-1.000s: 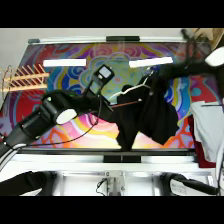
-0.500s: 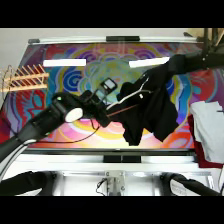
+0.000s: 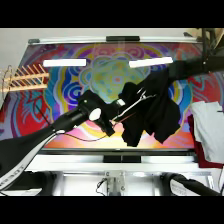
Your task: Fold the shirts.
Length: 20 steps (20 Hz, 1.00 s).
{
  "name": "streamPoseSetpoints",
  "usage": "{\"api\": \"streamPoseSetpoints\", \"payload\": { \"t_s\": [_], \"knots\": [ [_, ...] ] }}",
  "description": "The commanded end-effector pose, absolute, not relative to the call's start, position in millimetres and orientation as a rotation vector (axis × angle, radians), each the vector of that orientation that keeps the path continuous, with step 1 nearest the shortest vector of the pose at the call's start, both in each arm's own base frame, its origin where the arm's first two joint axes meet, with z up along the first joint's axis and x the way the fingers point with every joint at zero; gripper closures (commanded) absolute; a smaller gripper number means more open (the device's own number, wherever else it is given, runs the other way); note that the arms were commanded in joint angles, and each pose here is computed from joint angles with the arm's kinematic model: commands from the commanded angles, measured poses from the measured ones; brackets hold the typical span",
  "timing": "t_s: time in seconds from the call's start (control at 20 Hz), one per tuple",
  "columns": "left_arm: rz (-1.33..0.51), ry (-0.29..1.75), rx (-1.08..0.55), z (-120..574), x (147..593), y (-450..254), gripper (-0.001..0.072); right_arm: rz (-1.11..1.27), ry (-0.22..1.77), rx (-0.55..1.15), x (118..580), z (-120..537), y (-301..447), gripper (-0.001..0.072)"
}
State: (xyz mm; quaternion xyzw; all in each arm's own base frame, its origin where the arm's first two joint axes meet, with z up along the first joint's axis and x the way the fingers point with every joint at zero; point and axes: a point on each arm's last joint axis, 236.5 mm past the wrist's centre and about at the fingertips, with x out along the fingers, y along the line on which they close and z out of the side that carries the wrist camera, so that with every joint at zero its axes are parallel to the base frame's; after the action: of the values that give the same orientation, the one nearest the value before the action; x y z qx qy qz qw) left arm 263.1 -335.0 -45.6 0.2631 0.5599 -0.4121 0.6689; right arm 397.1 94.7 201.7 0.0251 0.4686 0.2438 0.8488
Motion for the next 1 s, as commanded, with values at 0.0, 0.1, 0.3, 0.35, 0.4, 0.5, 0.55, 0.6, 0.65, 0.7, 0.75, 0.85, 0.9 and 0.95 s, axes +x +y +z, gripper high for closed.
{"api": "streamPoseSetpoints", "payload": {
  "t_s": [0.0,0.1,0.3,0.35,0.4,0.5,0.55,0.6,0.65,0.7,0.75,0.85,0.9,0.95],
  "knots": [
    [-0.927,1.247,0.575,-61,272,-343,0.0649,0.511,1.005,0.045,394,200,93,0.064],
    [-0.915,1.123,0.559,-40,294,-352,0.065,0.514,1.013,0.044,392,199,93,0.0639],
    [-0.886,0.911,0.547,33,316,-346,0.065,0.514,0.98,0.026,385,213,93,0.064],
    [-0.882,0.886,0.535,48,317,-342,0.065,0.508,0.955,0.015,383,222,91,0.064],
    [-0.881,0.857,0.526,62,317,-338,0.065,0.504,0.92,0.003,381,236,91,0.0639],
    [-0.902,0.818,0.547,80,310,-335,0.065,0.497,0.837,-0.042,375,265,89,0.0639],
    [-0.919,0.806,0.56,86,305,-335,0.065,0.498,0.788,-0.07,373,281,88,0.064],
    [-0.951,0.788,0.578,91,298,-339,0.065,0.492,0.735,-0.097,372,299,87,0.064],
    [-0.978,0.774,0.588,94,292,-343,0.065,0.484,0.692,-0.108,371,314,87,0.064],
    [-0.994,0.767,0.594,94,287,-347,0.065,0.481,0.657,-0.116,370,327,87,0.064],
    [-1.004,0.762,0.588,95,285,-352,0.065,0.495,0.632,-0.109,367,336,91,0.064],
    [-0.997,0.713,0.513,105,289,-368,0.065,0.554,0.613,-0.071,360,345,106,0.064],
    [-1.0,0.667,0.468,114,293,-378,0.065,0.593,0.607,-0.051,355,348,115,0.064],
    [-1.005,0.63,0.431,122,295,-386,0.065,0.617,0.602,-0.041,353,351,120,0.064]
  ]
}}
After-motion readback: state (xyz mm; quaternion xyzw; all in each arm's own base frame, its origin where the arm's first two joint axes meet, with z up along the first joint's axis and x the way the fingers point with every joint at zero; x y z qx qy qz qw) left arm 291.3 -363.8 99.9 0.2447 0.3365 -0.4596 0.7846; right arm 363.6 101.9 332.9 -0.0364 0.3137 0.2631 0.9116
